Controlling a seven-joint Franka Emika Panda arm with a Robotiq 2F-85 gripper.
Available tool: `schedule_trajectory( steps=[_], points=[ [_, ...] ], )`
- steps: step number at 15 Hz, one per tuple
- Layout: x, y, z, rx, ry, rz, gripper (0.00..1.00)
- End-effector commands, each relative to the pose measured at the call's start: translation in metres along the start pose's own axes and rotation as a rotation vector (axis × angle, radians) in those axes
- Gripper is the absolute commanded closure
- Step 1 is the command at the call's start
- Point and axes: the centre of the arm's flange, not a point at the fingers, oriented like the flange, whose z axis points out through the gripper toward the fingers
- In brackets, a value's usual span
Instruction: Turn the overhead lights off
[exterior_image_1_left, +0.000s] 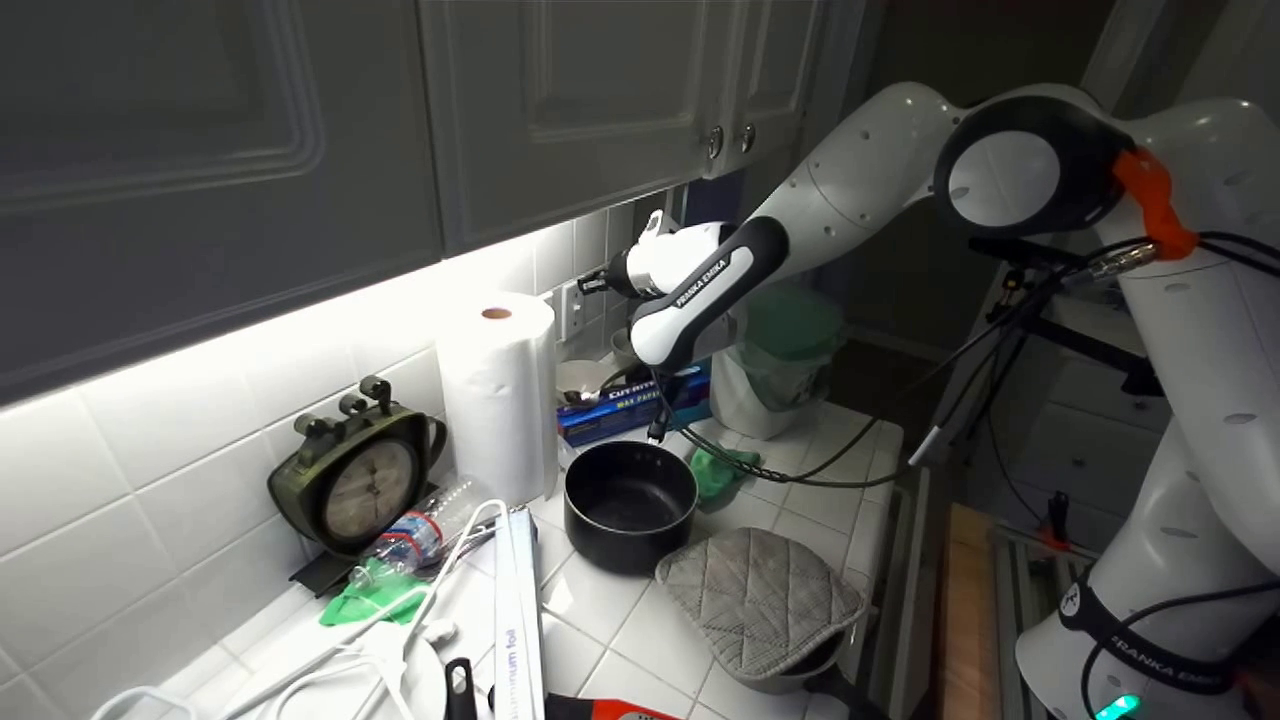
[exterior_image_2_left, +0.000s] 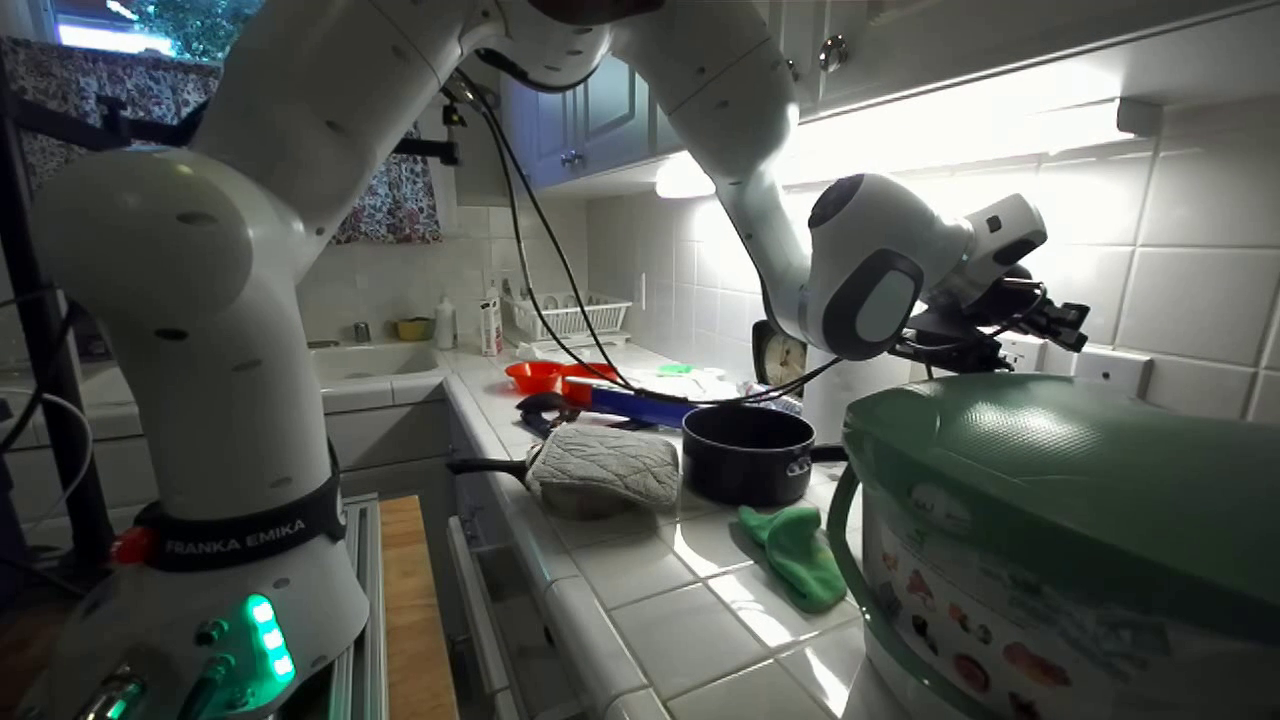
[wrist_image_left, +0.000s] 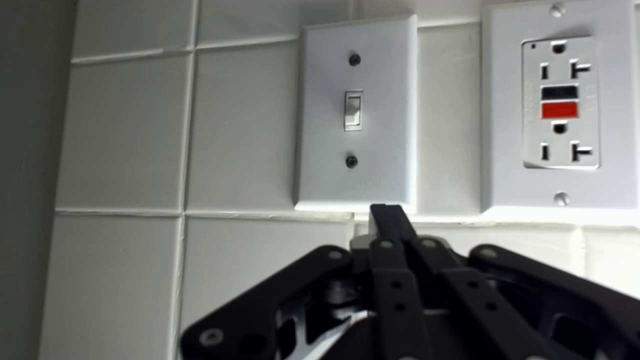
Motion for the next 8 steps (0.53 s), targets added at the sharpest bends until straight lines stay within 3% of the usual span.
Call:
schedule_trajectory(
  steps=[1, 8],
  points=[
    [-0.0049, 0.0083, 0.0183, -0.004, 0.015, 0.015, 1.00],
    [-0.0145, 0.0163, 0.0265, -0.005, 0.005, 0.024, 1.00]
  ],
)
